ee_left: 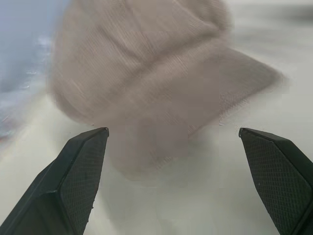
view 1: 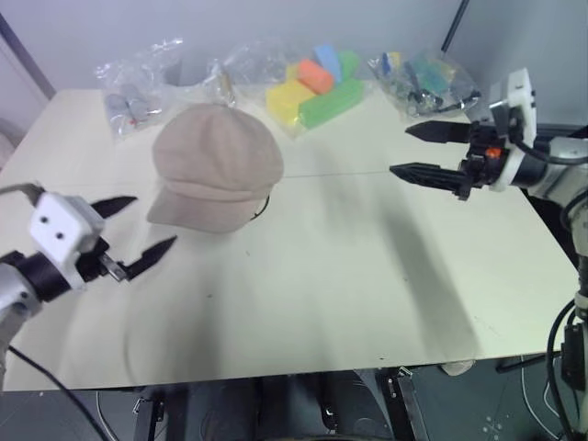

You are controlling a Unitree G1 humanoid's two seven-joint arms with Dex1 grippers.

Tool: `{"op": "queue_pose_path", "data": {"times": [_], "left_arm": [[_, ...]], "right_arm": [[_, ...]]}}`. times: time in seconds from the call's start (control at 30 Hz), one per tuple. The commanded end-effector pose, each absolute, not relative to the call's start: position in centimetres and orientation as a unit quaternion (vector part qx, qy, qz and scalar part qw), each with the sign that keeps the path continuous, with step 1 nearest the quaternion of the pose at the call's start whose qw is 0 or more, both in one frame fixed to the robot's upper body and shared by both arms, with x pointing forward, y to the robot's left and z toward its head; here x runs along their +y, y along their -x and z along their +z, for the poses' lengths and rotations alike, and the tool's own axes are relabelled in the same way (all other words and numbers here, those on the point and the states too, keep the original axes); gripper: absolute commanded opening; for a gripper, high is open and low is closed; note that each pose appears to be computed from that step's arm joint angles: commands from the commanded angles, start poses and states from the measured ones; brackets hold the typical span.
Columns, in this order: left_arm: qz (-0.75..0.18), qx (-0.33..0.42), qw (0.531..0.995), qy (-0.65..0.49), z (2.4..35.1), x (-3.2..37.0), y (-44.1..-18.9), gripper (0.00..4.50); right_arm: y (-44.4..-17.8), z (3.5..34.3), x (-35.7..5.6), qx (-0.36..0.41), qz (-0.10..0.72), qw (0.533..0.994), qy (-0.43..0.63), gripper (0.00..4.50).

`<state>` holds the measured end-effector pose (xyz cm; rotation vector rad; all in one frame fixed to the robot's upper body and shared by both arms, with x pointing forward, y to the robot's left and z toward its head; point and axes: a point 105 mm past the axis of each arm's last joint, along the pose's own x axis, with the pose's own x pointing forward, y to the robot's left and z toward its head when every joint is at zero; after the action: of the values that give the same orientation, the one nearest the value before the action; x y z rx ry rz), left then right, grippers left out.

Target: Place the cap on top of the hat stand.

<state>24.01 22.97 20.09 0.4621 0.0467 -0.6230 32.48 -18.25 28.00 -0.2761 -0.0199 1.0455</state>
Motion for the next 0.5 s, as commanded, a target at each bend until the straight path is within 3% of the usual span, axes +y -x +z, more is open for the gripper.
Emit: {"op": "queue_pose_path", "data": {"times": [0.03,0.3,0.5], "left_arm": [[-0.297,0.01,0.925,-0.236,20.2,22.8,-24.1,4.48],[-0.312,0.043,0.918,-0.241,18.4,22.6,-24.0,4.48],[-0.308,0.053,0.939,-0.144,20.9,25.5,-22.7,4.48]], "right_arm": [[-32.2,29.4,-18.2,-0.037,0.497,0.855,0.144,4.5],[-32.1,29.9,-18.7,-0.043,0.488,0.86,0.144,4.5],[-32.0,29.7,-18.9,-0.033,0.491,0.858,0.146,4.5]]}}
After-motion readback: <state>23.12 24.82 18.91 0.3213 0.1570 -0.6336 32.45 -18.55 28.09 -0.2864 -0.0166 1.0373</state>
